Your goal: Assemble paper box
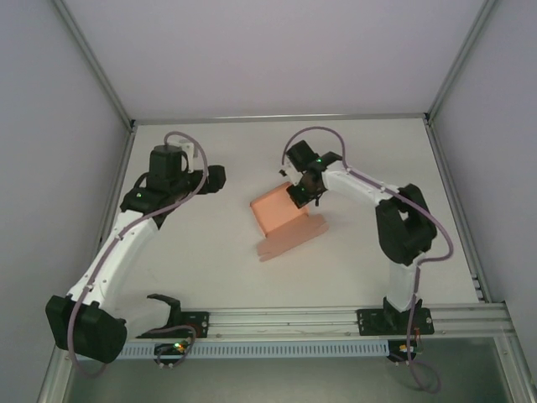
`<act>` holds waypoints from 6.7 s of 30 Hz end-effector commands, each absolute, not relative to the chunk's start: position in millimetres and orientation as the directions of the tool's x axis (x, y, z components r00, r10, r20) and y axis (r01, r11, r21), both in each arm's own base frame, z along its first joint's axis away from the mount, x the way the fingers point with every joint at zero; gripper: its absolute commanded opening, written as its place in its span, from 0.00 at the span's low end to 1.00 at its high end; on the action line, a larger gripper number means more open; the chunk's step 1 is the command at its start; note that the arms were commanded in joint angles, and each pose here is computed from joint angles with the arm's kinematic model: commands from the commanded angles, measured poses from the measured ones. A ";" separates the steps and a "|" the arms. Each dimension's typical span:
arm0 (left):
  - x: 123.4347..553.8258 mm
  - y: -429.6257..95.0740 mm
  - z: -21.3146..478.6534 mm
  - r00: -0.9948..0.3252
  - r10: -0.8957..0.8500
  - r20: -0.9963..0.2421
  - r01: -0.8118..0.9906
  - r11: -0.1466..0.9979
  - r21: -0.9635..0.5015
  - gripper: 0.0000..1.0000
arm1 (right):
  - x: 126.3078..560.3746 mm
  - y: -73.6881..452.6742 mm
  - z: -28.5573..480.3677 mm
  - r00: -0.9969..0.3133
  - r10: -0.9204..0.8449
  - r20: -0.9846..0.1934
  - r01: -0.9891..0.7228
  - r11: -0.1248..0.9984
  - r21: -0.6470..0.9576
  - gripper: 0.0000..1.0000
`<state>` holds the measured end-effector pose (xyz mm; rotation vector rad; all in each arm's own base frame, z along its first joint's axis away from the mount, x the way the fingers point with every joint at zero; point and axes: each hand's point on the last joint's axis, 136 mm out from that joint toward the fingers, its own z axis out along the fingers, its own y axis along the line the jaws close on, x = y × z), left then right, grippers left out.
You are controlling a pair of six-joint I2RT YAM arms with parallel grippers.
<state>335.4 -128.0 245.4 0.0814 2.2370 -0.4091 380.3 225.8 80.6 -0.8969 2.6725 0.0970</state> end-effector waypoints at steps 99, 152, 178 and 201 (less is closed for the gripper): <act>365.2 -230.4 55.4 -0.956 0.057 -0.288 0.047 0.998 0.042 0.00 | 351.8 203.7 131.3 -0.792 0.141 -0.594 0.027 0.980 0.197 0.89; 360.5 -216.9 113.8 -0.902 0.097 -0.421 0.136 0.989 -0.062 0.65 | 423.4 239.4 103.6 -0.796 0.095 -0.598 -0.072 0.966 0.249 0.51; 375.0 -226.6 55.4 -0.940 -0.008 -0.342 0.066 0.977 -0.203 0.49 | 439.8 235.4 77.1 -0.730 -0.019 -0.683 -0.038 0.999 0.013 0.00; 371.7 -254.6 64.9 -0.909 0.003 -0.417 0.144 0.941 -0.306 0.20 | 421.1 241.3 144.9 -0.572 0.141 -0.808 -0.001 0.985 0.172 0.00</act>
